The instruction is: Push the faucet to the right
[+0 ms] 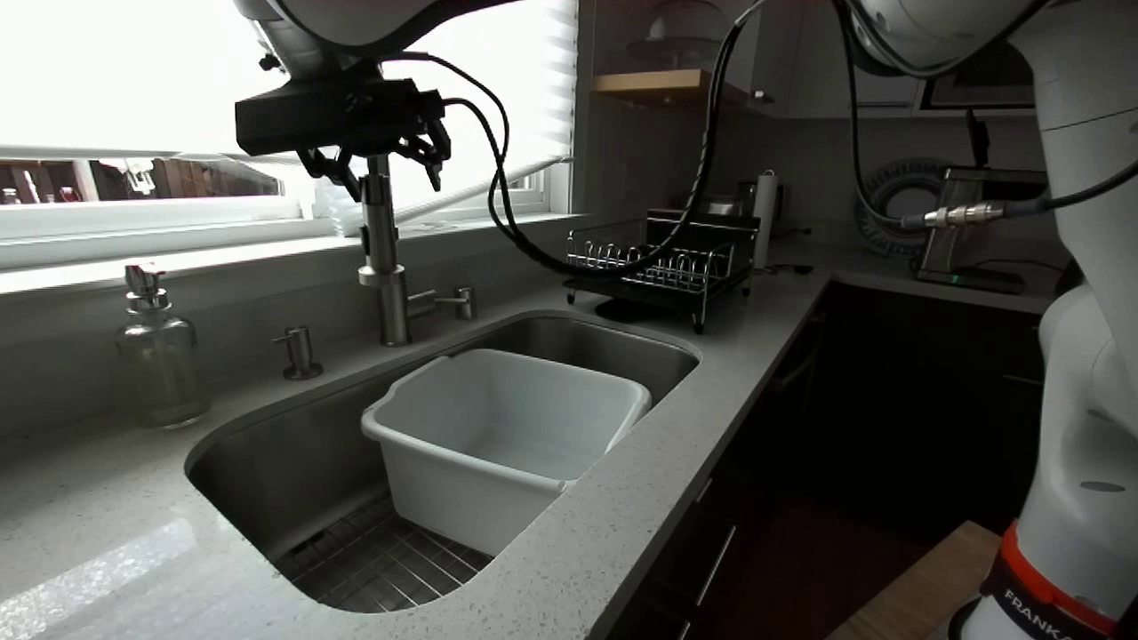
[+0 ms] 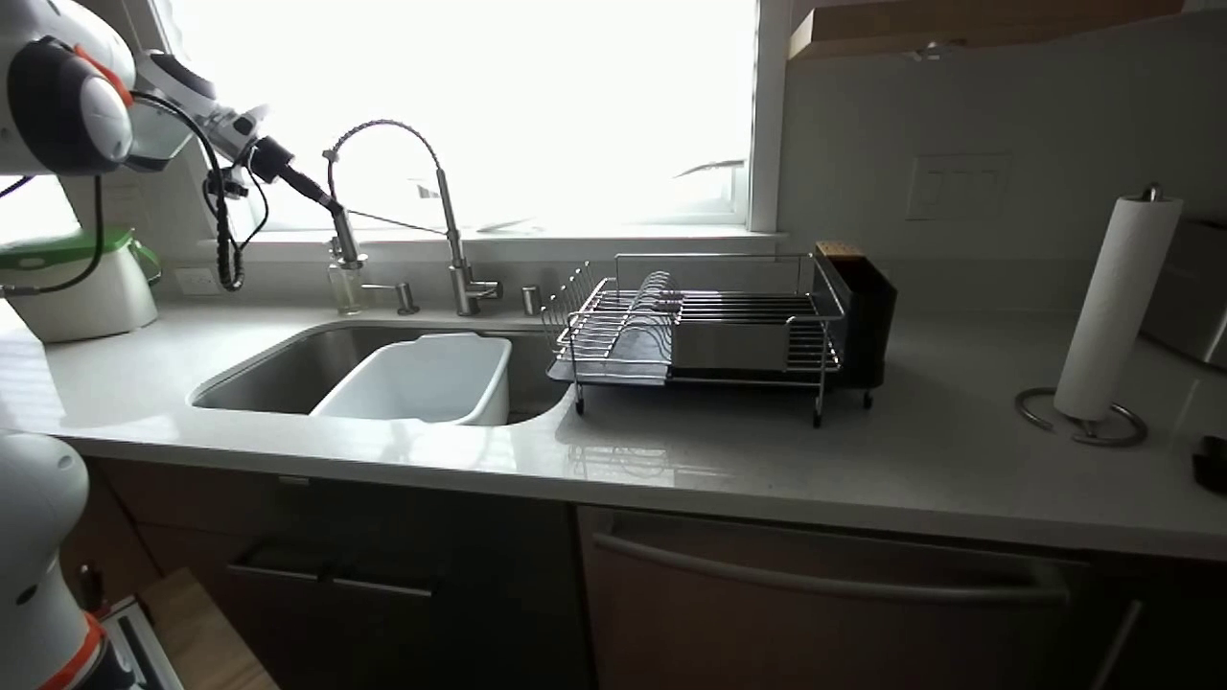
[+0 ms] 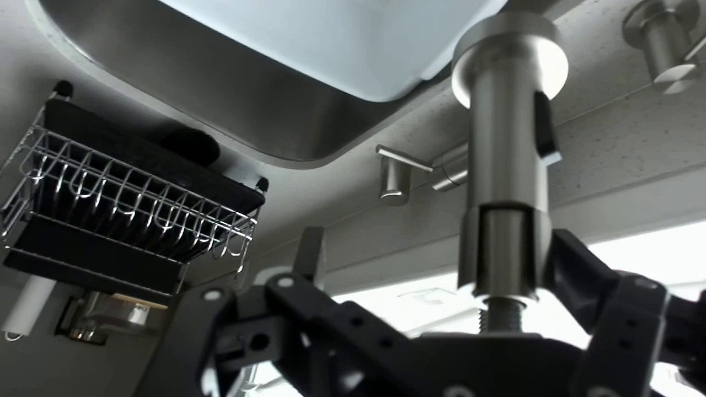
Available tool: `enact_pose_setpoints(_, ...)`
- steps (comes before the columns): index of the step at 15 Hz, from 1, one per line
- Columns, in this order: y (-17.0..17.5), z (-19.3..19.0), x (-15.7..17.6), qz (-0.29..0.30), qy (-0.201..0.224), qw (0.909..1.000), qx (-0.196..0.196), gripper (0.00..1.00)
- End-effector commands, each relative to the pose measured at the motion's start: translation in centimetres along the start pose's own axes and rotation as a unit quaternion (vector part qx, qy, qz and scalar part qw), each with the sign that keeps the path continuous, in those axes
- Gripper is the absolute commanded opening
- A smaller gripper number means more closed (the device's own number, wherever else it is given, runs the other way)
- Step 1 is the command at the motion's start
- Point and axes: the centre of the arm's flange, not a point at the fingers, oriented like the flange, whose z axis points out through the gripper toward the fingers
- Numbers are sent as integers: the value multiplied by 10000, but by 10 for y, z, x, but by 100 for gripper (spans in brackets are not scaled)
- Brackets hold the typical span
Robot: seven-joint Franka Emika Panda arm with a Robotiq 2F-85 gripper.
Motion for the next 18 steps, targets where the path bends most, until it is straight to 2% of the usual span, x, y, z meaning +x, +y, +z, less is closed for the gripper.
enact_pose_setpoints(1, 10, -2, 5, -246, -366, 9988, -224, 100)
enact_pose_setpoints(5, 34, 14, 2, -513, -822, 9953, -10, 100)
enact_pose_setpoints(11, 67, 69, 16, -206, -486, 9966, 638, 100)
enact_pose_setpoints(15, 108, 87, 15, -397, -896, 9924, 743, 100)
enact_pose_setpoints(18, 153, 109, 31, -475, -715, 9932, 790, 100)
